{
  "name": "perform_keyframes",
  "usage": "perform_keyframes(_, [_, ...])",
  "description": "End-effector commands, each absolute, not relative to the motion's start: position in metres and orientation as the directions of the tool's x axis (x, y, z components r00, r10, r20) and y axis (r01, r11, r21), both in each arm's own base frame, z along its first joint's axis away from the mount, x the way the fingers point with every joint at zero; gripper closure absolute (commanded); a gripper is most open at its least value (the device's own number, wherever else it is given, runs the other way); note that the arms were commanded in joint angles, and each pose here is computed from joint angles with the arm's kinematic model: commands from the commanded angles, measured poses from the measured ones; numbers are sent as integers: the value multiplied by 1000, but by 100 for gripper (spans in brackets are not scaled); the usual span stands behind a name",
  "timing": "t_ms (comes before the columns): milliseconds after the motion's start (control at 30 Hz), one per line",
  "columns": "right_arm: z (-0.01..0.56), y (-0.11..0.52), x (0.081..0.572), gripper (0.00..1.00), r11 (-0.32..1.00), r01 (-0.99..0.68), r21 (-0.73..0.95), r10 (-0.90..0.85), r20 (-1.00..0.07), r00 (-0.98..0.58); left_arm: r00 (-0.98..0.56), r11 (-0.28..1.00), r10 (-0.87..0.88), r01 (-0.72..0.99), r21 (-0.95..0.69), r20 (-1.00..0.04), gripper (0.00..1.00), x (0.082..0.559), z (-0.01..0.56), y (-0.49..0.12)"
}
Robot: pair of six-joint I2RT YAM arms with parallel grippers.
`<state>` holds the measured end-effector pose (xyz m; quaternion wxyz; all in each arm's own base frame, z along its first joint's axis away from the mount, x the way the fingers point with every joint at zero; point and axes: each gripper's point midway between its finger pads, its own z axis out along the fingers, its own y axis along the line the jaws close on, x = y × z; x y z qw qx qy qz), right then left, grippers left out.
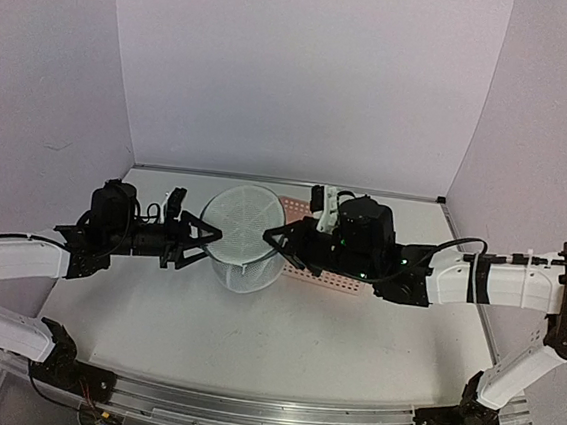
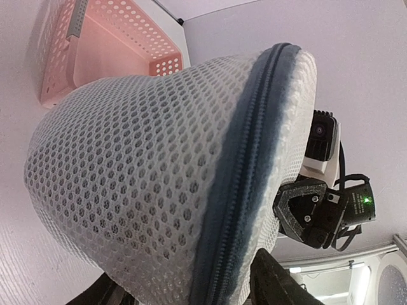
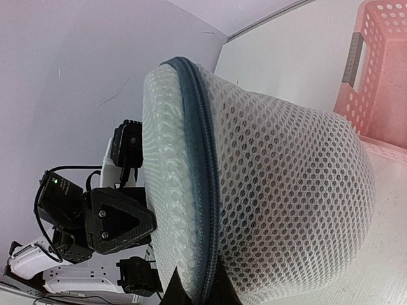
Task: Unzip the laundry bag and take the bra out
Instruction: Pass from the right arm to the left
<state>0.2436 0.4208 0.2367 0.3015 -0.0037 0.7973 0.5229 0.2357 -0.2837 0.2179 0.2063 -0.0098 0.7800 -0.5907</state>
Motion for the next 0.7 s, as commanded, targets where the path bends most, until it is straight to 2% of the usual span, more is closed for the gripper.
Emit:
perform_keyframes(0, [262, 431, 241, 100, 379, -379, 844, 318, -503, -803, -891, 248, -264, 308, -918, -370, 42, 238, 252, -287])
perform_keyframes(133, [259, 437, 239, 100, 371, -379, 848, 296, -495, -817, -891, 241, -257, 315, -918, -373, 57, 237, 255, -288])
perform_keyframes(367, [250, 433, 239, 100, 387, -365, 847, 298, -490, -820, -886, 237, -252, 333, -913, -389, 99, 237, 260, -289])
perform_keyframes(533, [240, 432, 241, 100, 423, -358, 832, 291, -499, -816, -888, 236, -257, 324, -916, -381, 100, 237, 259, -288])
perform_keyframes(667, [232, 432, 241, 75, 465, -397, 792, 242, -545, -803, -888, 236, -291, 294, -926, -357, 100, 239, 259, -284])
